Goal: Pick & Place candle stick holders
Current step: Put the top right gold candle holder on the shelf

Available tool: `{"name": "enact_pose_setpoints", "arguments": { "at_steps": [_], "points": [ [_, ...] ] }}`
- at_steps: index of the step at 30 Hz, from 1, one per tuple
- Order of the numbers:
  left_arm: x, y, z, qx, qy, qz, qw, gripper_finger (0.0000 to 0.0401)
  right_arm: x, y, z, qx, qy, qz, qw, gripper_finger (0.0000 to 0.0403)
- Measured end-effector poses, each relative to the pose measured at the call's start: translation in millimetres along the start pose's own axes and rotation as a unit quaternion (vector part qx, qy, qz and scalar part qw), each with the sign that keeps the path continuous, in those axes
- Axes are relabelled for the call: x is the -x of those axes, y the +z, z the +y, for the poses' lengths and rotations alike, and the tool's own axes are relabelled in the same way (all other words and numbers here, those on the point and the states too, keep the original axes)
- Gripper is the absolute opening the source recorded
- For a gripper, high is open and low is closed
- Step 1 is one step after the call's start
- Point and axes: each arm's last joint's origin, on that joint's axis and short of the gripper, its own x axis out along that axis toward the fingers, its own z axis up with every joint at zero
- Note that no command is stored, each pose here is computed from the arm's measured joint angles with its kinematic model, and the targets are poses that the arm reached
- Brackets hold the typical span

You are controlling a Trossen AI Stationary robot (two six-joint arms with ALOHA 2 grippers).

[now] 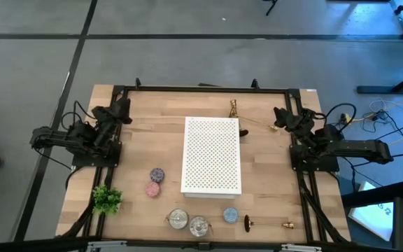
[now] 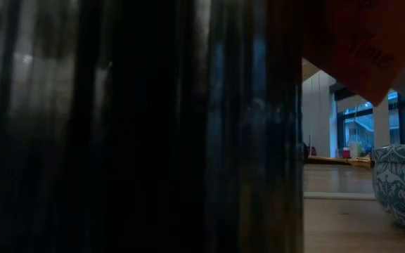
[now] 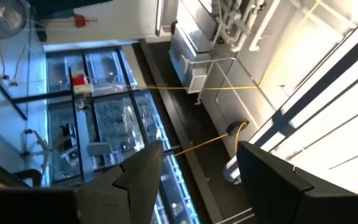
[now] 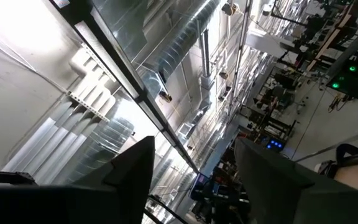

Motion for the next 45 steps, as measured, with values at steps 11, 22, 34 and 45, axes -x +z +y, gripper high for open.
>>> {"name": "enact_pose_setpoints", "arguments": {
  "at_steps": [11, 22, 34, 45],
  "points": [
    [-38, -6, -95, -0.078, -0.146, 0.112, 0.980, 0.0203, 0, 0, -1, 0.005, -0.010, -0.010, 1.000, 0.0232],
    [-88, -47, -151, -0.319, -0.049, 0.323, 0.890, 0.0203, -4, 6, 15, 0.087, 0.043, 0.001, 0.995, 0.0232],
    [-99, -31, -153, -0.353, -0.005, 0.298, 0.887, 0.0203, -61, 53, 139, 0.311, 0.027, 0.172, 0.934, 0.0232],
    [-109, -37, -142, -0.342, 0.019, 0.317, 0.884, 0.0203, -105, 35, 138, 0.394, -0.302, 0.371, 0.785, 0.0232]
  ]
}}
